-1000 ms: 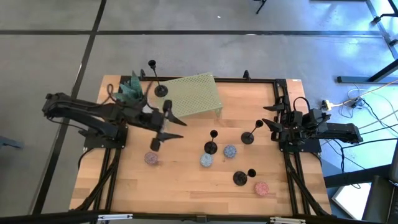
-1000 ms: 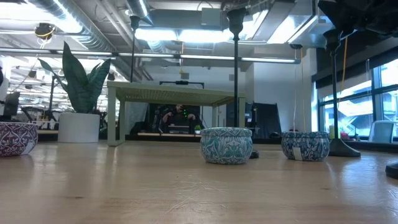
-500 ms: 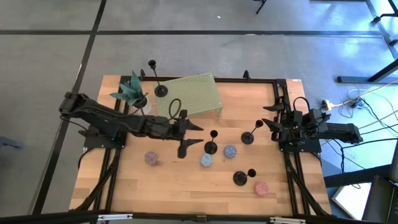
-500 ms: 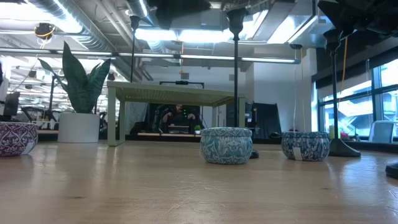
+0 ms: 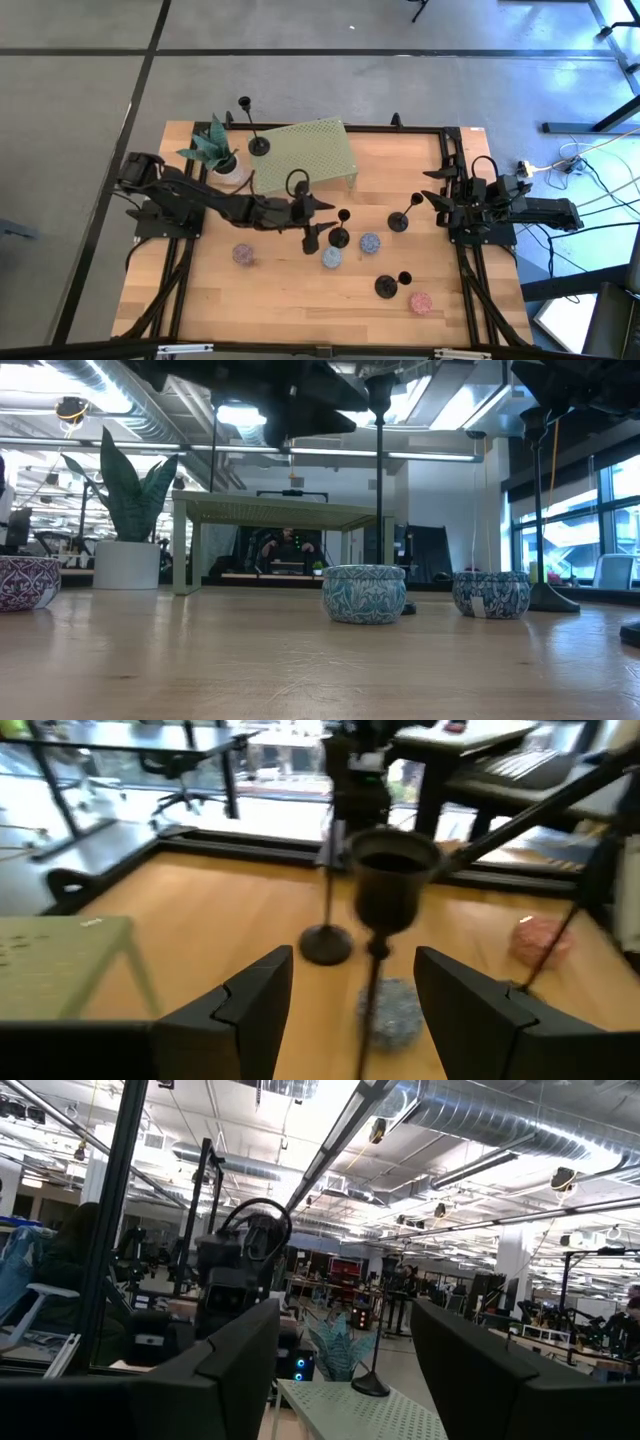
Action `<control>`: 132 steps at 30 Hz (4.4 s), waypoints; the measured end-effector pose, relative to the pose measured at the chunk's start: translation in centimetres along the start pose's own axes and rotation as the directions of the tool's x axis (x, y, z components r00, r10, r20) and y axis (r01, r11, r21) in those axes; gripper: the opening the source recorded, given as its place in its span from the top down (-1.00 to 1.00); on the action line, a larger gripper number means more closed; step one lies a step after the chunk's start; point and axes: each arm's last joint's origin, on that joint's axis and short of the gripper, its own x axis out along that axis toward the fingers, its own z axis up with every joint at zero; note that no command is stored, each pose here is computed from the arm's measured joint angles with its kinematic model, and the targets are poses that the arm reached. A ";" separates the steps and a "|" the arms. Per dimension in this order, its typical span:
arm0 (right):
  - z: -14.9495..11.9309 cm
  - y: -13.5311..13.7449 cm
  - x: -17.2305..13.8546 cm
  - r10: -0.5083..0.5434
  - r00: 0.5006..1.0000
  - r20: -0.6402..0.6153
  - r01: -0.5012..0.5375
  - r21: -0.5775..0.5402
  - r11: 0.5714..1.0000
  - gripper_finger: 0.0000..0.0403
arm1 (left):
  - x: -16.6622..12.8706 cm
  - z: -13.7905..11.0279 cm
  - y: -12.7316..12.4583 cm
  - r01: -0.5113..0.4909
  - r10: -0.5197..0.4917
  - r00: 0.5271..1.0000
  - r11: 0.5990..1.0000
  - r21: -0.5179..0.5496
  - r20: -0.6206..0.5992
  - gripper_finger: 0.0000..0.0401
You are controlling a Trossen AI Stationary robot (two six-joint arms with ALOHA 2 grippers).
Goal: Pick & Place candle stick holders
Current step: Put the black candle holder on the shelf
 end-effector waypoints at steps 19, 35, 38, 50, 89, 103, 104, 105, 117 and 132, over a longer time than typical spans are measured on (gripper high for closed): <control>0.0 0.0 0.0 0.000 1.000 -0.001 0.000 0.000 1.000 -0.15 | 1.8 -0.5 0.3 0.029 -0.019 0.992 0.997 -0.076 0.122 -0.03; 0.0 0.0 0.0 0.000 1.000 -0.001 0.000 -0.001 1.000 -0.15 | 2.1 0.0 1.1 0.122 -0.110 0.983 0.990 -0.070 0.147 -0.03; 0.0 0.0 0.0 0.000 1.000 -0.001 0.000 -0.001 1.000 -0.15 | 2.1 0.0 1.1 0.118 -0.110 0.983 0.992 -0.050 0.147 0.00; 0.0 0.0 0.0 0.000 1.000 -0.001 0.000 -0.002 1.000 -0.15 | 2.0 0.4 1.0 0.126 -0.113 0.976 0.991 -0.055 0.188 0.46; -0.1 0.0 0.0 0.001 1.000 -0.009 -0.001 -0.002 1.000 -0.15 | -12.2 17.6 4.8 -0.272 0.168 0.880 0.945 0.181 0.444 0.47; -0.1 0.0 0.0 0.001 1.000 -0.009 -0.001 -0.002 1.000 -0.15 | -10.9 16.7 9.9 -0.441 0.390 0.866 0.890 0.111 0.313 0.47; -0.1 0.0 0.0 0.001 1.000 -0.009 -0.001 -0.002 1.000 -0.15 | -10.9 16.7 10.2 -0.433 0.385 0.869 0.896 0.098 0.312 0.47; -0.1 0.0 0.0 0.001 1.000 -0.009 -0.001 -0.002 1.000 -0.15 | -10.9 16.7 10.5 -0.424 0.379 0.872 0.901 0.090 0.309 0.47; -0.1 0.0 0.0 0.003 1.000 -0.009 -0.003 0.033 0.999 -0.15 | -10.7 16.2 12.4 -0.430 0.396 0.883 0.898 0.091 0.252 0.47; -0.3 0.1 0.0 0.007 1.000 -0.029 -0.004 0.077 0.997 -0.15 | -15.4 17.6 12.0 -0.429 0.385 0.859 0.901 0.064 0.336 0.47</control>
